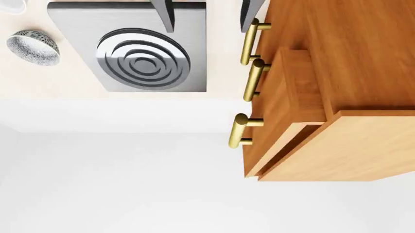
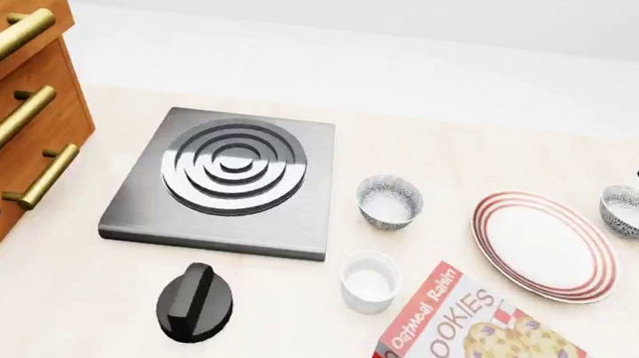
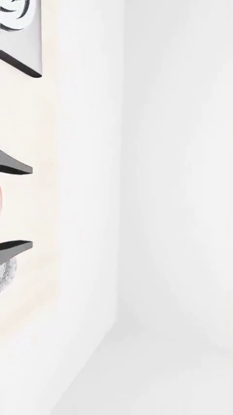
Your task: Pick the akita bowl next to the plate and place it on the plate.
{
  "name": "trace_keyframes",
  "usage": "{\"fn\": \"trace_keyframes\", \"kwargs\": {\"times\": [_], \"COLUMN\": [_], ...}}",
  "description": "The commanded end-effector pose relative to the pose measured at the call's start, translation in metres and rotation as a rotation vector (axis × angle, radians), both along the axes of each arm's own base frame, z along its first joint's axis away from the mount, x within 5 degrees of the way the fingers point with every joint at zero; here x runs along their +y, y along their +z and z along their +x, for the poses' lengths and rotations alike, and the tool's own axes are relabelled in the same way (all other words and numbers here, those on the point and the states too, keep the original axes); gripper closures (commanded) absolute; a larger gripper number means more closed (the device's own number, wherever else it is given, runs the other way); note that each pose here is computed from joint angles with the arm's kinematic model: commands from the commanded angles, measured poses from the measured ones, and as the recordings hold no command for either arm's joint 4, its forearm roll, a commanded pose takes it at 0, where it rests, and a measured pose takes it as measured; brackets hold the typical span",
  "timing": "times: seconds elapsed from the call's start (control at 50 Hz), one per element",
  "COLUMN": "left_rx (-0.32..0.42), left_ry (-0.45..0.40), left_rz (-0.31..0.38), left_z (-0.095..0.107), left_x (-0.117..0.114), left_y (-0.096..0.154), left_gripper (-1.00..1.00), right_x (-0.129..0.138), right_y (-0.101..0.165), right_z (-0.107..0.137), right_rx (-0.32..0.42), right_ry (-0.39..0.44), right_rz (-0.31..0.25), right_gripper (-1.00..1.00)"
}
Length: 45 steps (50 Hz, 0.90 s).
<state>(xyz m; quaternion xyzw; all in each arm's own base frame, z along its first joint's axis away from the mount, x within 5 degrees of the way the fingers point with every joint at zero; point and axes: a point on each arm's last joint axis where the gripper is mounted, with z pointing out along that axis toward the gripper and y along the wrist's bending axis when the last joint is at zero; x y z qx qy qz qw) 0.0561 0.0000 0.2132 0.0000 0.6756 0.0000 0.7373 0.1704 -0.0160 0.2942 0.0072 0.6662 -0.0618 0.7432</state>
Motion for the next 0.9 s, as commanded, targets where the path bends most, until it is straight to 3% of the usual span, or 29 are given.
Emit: {"fn": "trace_keyframes", "kwargs": {"times": [0.02, 0.9], "left_rx": [0.000, 0.000], "left_ry": [0.000, 0.000], "left_rz": [0.000, 0.000], "left_z": [0.000, 0.000], "left_x": [0.000, 0.000], "left_y": [0.000, 0.000], "left_gripper": [-1.00, -1.00], "right_x": [-0.008, -0.039], "right_y": [-0.002, -0.012], "right_z": [0.013, 0.039], "right_rx": [0.014, 0.048], "right_ry": [-0.036, -0.163], "right_rz": [0.004, 0.019], "right_gripper": [-1.00, -1.00]}}
